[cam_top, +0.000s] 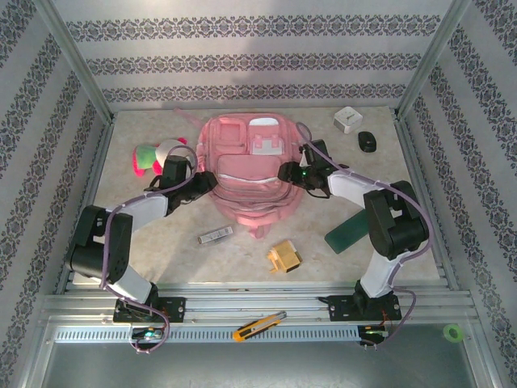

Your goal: Pack the student bag

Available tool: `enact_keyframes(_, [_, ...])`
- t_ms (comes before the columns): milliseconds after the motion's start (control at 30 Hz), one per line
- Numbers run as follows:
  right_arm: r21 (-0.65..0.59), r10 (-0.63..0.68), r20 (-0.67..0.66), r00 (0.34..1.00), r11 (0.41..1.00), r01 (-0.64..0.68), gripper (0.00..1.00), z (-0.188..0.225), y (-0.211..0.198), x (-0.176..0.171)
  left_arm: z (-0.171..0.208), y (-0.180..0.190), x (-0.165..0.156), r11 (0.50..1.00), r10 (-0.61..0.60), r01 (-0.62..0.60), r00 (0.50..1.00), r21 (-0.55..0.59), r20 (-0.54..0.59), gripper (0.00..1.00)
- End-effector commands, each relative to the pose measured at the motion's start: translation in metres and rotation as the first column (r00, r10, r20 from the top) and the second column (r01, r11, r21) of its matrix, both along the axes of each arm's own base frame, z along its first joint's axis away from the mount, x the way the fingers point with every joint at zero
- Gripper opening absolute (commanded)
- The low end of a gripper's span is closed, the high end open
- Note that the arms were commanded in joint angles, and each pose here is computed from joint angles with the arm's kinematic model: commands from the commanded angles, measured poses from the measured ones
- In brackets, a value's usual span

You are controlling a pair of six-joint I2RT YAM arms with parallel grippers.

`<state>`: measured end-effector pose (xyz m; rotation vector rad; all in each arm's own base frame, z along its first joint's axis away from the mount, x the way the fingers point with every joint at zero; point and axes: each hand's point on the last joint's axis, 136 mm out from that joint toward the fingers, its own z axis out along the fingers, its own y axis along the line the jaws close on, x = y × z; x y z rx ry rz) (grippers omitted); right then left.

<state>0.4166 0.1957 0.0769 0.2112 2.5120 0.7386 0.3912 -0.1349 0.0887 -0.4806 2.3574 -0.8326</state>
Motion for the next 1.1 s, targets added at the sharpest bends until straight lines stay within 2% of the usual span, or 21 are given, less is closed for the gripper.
enact_keyframes(0, [0.041, 0.022, 0.099, 0.995, 0.999, -0.026, 0.63, 0.044, 0.015, 0.007, 0.009, -0.006, -0.013, 0.998, -0.053, 0.053, 0.999, 0.024, 0.01, 0.47])
enact_keyframes(100, [-0.018, -0.047, 0.084, 0.995, 0.999, 0.049, 0.67, 0.062, -0.019, -0.008, 0.028, 0.001, -0.014, 0.996, -0.054, 0.049, 0.997, 0.08, 0.054, 0.53])
enact_keyframes(267, [-0.256, -0.192, -0.002, 0.981, 0.949, 0.185, 0.7, 0.082, -0.097, -0.066, 0.066, 0.007, -0.021, 0.962, -0.124, 0.075, 0.977, 0.261, 0.174, 0.56])
enact_keyframes(400, [-0.361, -0.329, -0.139, 0.934, 0.895, 0.262, 0.74, 0.071, -0.15, -0.129, 0.08, -0.013, -0.035, 0.891, -0.255, 0.135, 0.939, 0.433, 0.232, 0.6])
enact_keyframes(533, [-0.438, -0.476, -0.206, 0.855, 0.826, 0.354, 0.75, 0.048, -0.198, -0.181, 0.079, -0.041, -0.047, 0.866, -0.332, 0.193, 0.912, 0.462, 0.242, 0.6])
enact_keyframes(600, [-0.448, -0.517, -0.234, 0.823, 0.809, 0.381, 0.76, 0.036, -0.21, -0.198, 0.074, -0.054, -0.052, 0.856, -0.368, 0.224, 0.897, 0.465, 0.244, 0.61])
enact_keyframes(700, [-0.448, -0.549, -0.252, 0.797, 0.796, 0.407, 0.79, 0.022, -0.214, -0.208, 0.068, -0.068, -0.056, 0.849, -0.402, 0.266, 0.886, 0.456, 0.233, 0.61])
enact_keyframes(867, [-0.382, -0.53, -0.281, 0.8, 0.826, 0.413, 0.82, -0.003, -0.202, -0.199, 0.068, -0.079, -0.054, 0.852, -0.422, 0.29, 0.873, 0.435, 0.244, 0.61])
enact_keyframes(1000, [-0.43, -0.552, -0.31, 0.774, 0.808, 0.404, 0.84, -0.018, -0.207, -0.201, 0.07, -0.081, -0.053, 0.86, -0.417, 0.285, 0.871, 0.423, 0.261, 0.61])
enact_keyframes(1067, [-0.416, -0.543, -0.321, 0.776, 0.817, 0.4, 0.85, -0.023, -0.204, -0.197, 0.069, -0.081, -0.053, 0.864, -0.413, 0.282, 0.871, 0.417, 0.266, 0.61])
